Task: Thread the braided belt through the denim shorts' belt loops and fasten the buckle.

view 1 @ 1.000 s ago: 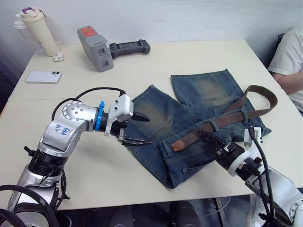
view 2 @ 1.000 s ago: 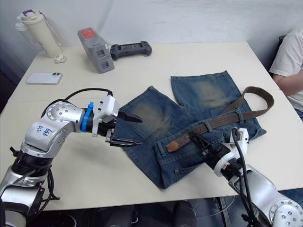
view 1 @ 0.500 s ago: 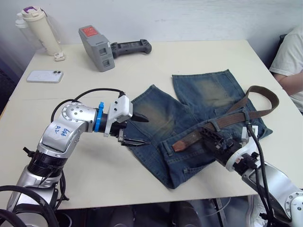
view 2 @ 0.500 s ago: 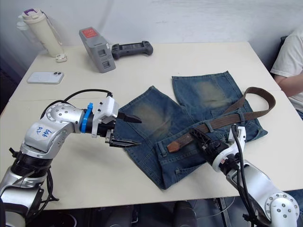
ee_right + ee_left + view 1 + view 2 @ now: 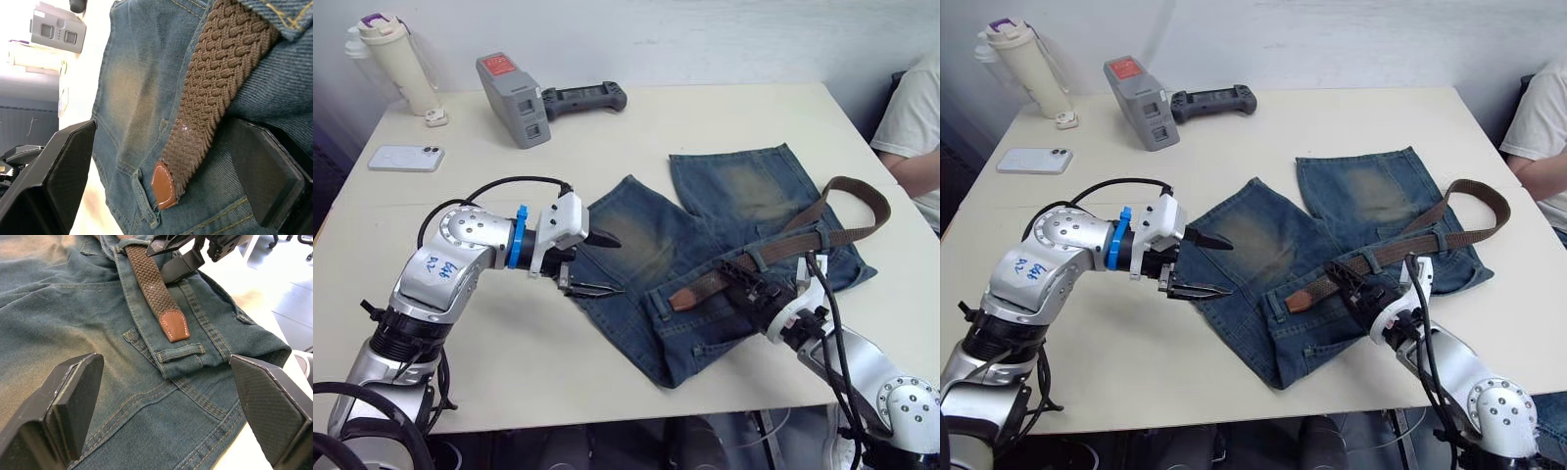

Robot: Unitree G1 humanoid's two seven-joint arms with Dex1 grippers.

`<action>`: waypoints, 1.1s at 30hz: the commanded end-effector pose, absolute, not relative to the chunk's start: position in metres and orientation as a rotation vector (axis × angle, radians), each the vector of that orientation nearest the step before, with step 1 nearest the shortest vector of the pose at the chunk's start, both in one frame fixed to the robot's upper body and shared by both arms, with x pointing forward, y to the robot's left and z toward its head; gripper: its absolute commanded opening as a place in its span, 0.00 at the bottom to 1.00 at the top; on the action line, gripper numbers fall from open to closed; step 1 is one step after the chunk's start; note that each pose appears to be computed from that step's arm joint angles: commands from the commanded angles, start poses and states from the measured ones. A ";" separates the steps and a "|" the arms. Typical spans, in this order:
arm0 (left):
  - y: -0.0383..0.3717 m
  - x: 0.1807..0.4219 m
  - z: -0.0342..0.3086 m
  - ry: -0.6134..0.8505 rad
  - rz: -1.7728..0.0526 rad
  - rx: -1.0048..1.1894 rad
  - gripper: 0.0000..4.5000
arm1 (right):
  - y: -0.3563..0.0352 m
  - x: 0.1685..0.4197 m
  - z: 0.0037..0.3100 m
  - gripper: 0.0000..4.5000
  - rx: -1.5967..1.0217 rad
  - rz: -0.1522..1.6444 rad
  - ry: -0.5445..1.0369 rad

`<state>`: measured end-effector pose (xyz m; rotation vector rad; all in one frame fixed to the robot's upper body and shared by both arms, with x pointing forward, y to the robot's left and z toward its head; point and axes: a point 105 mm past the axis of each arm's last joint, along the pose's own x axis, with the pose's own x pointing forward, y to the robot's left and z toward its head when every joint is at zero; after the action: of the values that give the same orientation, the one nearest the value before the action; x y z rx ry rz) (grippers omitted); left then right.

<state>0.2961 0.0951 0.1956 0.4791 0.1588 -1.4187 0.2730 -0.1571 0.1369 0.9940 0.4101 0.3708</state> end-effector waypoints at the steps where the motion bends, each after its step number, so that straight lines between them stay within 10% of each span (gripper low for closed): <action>1: 0.094 0.295 0.206 0.118 -1.419 0.522 1.00 | -0.155 0.276 0.153 1.00 0.991 0.419 0.340; 19: 0.096 0.299 0.203 0.124 -1.410 0.533 1.00 | -0.158 0.298 0.149 1.00 1.008 0.394 0.291; 30: 0.096 0.301 0.200 0.124 -1.412 0.542 1.00 | -0.156 0.284 0.144 0.00 1.002 0.406 0.316; 33: 0.095 0.301 0.199 0.121 -1.413 0.543 1.00 | -0.159 0.275 0.145 0.00 0.976 0.414 0.340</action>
<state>0.3026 0.0991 0.1906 0.5079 0.1650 -1.4024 0.2816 -0.1566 0.1288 0.9938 0.3807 0.3774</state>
